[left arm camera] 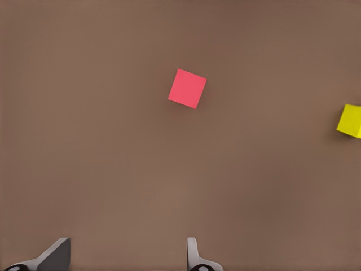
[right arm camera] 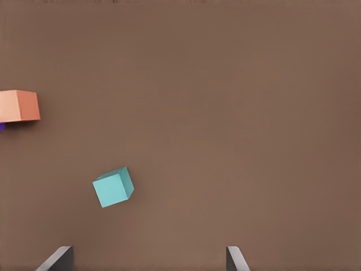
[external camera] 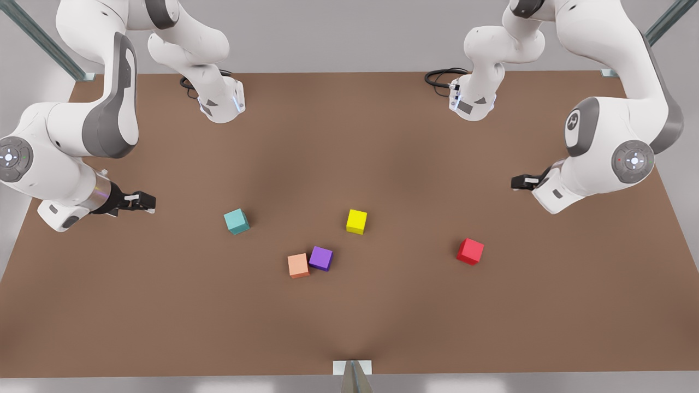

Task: Pick up red wooden cube and pass to hand red wooden cube and place in blue wooden cube

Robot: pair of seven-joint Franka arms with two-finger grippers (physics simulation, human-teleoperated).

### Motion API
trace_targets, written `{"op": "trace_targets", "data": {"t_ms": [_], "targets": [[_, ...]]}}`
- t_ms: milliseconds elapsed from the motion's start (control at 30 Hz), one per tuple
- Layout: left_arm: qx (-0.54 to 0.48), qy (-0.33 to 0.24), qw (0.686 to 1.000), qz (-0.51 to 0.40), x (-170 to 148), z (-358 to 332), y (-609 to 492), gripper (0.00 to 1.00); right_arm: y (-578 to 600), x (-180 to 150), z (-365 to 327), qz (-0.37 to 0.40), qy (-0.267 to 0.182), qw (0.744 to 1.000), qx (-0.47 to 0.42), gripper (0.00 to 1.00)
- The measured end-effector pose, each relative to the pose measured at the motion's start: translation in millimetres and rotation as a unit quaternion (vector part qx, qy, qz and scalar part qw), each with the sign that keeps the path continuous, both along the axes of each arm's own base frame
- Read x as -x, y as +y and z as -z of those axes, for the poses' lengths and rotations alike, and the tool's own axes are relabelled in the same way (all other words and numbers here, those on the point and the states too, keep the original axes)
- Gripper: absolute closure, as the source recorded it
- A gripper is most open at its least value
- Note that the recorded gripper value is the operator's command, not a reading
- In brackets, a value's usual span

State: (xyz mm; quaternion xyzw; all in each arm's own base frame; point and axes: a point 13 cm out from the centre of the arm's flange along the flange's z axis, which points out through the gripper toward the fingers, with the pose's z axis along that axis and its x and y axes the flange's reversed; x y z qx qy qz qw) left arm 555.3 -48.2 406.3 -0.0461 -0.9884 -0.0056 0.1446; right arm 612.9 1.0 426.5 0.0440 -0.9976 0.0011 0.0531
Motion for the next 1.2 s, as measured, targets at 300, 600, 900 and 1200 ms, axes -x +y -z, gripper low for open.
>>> {"op": "trace_targets", "data": {"t_ms": [300,600,900,1200], "targets": [[0.008,0.040,0.998,0.037,-48.4,92.7,-43.8,0.00,1.9,0.0,0.5,0.000,0.000,1.000,-0.009,0.00],[0.020,0.047,0.998,-0.027,-39.5,261.8,-41.4,0.00,2.3,0.2,2.2,-0.002,0.002,1.000,-0.012,0.00],[0.019,-0.027,0.982,-0.185,-72.6,281.2,-55.3,0.00,2.5,0.8,3.5,-0.003,0.003,1.000,-0.012,0.00],[-0.013,-0.039,0.942,-0.332,-84.2,305.4,-53.5,0.00,3.1,1.1,3.8,-0.004,0.004,1.000,-0.012,0.00]]}}
